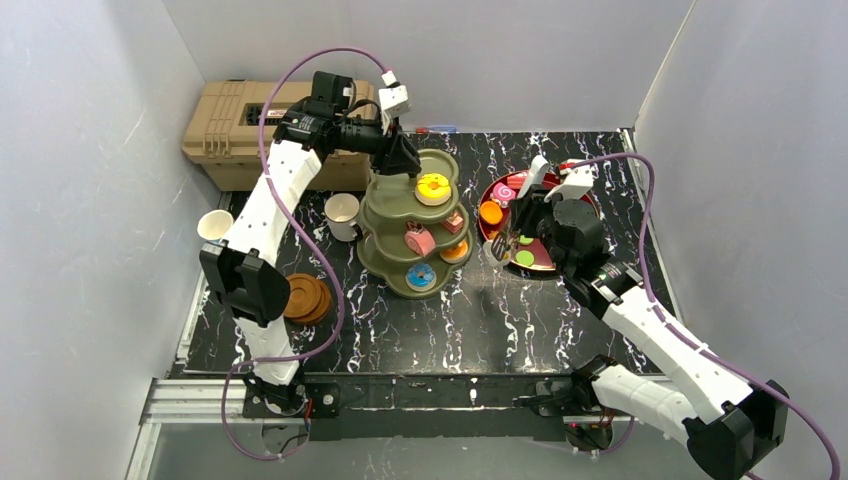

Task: Serve the afternoon tea
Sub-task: Adjust the desert table at the center of the board.

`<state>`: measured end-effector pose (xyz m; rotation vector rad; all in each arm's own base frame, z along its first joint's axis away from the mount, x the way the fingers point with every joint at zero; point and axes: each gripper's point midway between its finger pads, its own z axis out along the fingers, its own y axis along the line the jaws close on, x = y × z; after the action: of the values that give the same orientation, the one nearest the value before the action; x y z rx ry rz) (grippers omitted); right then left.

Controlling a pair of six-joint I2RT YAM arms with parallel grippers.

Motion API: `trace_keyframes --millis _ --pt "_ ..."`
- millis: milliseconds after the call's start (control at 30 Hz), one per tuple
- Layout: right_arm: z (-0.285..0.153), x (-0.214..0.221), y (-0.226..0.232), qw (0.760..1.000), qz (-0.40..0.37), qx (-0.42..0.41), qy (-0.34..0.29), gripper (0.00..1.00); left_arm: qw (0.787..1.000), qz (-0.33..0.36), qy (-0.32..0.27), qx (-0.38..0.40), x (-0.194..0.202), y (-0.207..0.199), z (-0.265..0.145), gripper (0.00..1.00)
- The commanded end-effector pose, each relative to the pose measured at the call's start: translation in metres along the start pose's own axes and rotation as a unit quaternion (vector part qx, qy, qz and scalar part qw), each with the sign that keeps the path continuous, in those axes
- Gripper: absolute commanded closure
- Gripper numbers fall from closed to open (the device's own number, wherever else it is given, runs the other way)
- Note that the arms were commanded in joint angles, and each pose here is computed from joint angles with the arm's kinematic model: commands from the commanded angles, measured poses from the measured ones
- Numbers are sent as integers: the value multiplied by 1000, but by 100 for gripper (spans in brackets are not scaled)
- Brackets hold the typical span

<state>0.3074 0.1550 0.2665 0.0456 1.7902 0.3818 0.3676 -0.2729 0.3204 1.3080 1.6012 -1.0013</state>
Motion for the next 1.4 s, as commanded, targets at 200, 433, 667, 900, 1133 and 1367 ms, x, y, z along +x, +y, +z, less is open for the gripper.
trace_keyframes --millis 200,433,667,900,1133,1367 --pt "-3 -42 15 998 22 -18 -56 87 995 -15 -43 -91 -18 19 -5 100" --pt "-5 -43 13 998 21 -15 -59 87 984 -43 -64 -162 -33 21 -10 100" --pt "-5 -44 13 998 24 -15 -63 88 975 -37 -59 -211 -35 7 -19 100" --pt "-6 -42 10 997 33 -9 -68 88 964 -46 -67 -252 -41 -6 -16 100" --pt "-9 -47 6 997 32 -3 -77 88 943 -63 -89 -315 -54 -2 -22 100" --pt "-11 -48 4 996 33 -1 -83 88 925 -13 -109 -364 -68 -6 -28 100"
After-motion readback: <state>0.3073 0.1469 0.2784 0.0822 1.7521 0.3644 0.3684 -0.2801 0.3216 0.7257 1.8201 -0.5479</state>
